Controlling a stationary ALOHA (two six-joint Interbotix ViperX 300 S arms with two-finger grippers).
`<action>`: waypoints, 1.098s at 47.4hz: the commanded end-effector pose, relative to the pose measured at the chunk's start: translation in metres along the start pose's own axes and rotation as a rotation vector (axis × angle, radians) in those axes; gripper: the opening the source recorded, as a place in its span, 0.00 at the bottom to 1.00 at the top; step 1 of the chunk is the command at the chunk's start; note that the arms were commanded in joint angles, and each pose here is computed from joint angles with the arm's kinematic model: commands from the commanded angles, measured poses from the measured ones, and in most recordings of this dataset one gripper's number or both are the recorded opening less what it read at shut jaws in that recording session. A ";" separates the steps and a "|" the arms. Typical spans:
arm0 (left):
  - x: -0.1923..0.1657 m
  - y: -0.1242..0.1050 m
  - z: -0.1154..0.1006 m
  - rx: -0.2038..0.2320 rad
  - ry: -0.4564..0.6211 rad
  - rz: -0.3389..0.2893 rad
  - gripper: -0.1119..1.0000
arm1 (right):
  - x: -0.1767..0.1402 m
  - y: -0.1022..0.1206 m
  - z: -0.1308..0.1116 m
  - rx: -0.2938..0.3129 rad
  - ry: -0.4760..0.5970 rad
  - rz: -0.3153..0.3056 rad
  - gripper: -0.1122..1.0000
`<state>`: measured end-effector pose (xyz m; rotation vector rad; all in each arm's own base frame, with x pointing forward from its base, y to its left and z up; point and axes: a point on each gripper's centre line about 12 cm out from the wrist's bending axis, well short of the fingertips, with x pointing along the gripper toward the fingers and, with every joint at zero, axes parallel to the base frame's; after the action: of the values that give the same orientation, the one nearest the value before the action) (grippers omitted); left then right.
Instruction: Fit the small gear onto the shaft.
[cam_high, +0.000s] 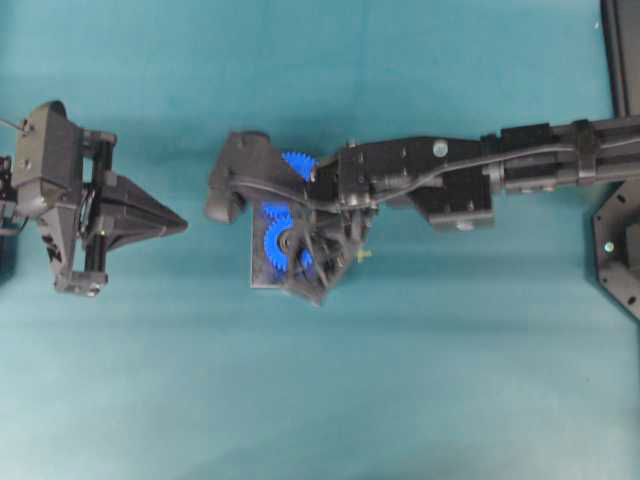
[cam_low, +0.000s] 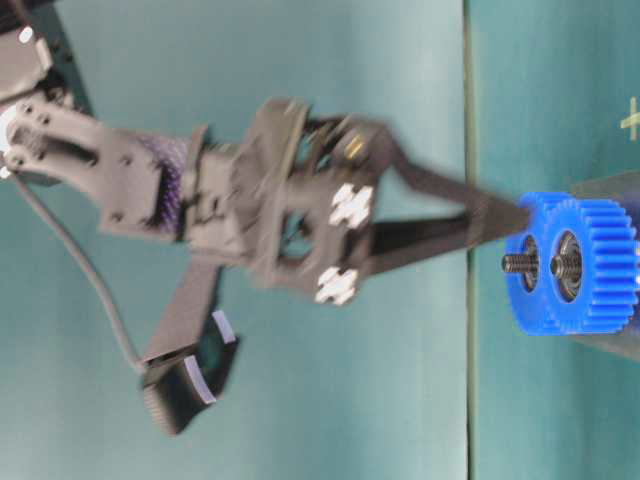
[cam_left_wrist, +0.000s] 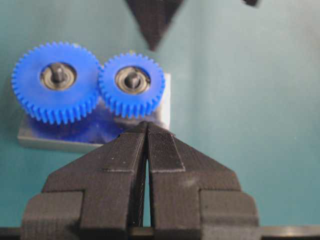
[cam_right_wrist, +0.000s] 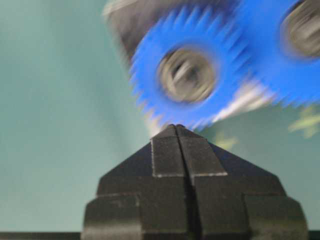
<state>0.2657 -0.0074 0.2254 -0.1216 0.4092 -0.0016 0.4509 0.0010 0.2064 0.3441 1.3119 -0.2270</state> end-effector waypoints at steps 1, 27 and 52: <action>0.000 -0.001 0.006 0.002 -0.023 -0.003 0.10 | -0.014 -0.005 0.015 0.011 -0.060 0.007 0.08; -0.001 -0.001 0.006 -0.002 -0.027 -0.005 0.10 | 0.027 -0.024 0.017 0.024 0.007 -0.015 0.08; -0.001 -0.001 0.005 -0.002 -0.024 -0.005 0.10 | -0.008 0.012 -0.024 0.051 -0.028 0.059 0.08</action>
<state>0.2650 -0.0074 0.2242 -0.1246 0.4092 -0.0010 0.4272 0.0296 0.1841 0.4034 1.3608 -0.2061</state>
